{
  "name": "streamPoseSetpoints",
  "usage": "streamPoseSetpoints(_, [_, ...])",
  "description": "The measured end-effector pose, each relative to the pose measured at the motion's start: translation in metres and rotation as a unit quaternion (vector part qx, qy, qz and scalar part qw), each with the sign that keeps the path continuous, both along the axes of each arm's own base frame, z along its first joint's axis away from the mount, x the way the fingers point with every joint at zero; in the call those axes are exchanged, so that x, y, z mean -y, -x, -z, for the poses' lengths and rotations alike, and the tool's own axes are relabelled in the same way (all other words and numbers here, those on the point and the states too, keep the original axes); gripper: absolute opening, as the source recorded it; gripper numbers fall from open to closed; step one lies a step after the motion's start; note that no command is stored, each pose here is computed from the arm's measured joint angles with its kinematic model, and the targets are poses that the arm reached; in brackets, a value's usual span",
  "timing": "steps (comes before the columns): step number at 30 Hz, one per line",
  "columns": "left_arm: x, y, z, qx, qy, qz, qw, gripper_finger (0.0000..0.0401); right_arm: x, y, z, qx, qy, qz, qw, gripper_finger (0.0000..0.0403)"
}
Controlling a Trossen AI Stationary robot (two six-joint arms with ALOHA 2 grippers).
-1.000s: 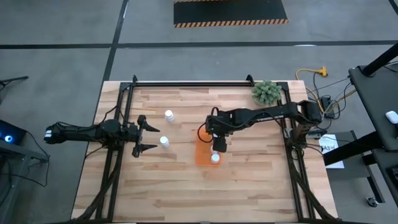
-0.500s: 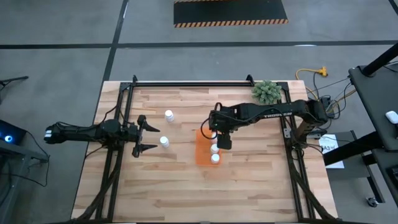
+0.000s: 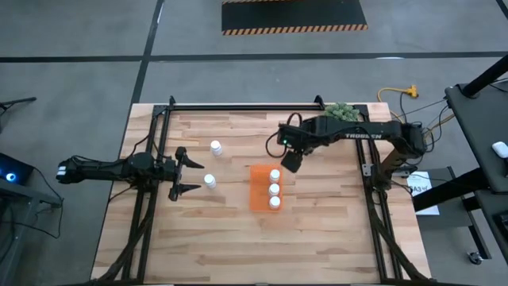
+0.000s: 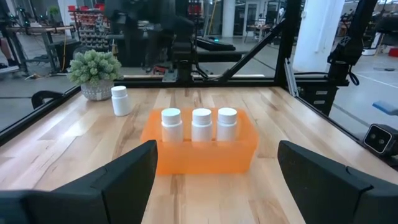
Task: Pick and place pill bottles into a basket
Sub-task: Put the white pill bottle into the orange bin
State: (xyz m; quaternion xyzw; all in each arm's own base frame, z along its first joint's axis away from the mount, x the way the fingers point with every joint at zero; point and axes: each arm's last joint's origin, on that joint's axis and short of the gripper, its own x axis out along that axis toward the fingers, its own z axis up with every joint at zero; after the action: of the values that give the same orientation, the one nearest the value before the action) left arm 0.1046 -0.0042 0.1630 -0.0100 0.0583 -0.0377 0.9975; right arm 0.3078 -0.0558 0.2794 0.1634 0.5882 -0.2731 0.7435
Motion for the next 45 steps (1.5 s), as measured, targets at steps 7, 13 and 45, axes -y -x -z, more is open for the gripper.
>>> streamPoseSetpoints(7, [0.0,0.0,0.0,0.0,0.0,0.0,1.0,0.0315,0.028,0.008,0.0,-0.007,-0.003,0.056,0.998,0.0216])
streamPoseSetpoints(13, [0.0,0.0,0.0,0.0,0.0,0.0,1.0,0.0315,0.05,0.016,0.001,-0.013,-0.006,0.092,0.996,0.0215])
streamPoseSetpoints(45, [0.0,0.0,0.0,0.0,0.0,0.0,1.0,0.0315,0.088,0.044,0.034,-0.057,-0.048,0.125,0.989,0.0215])
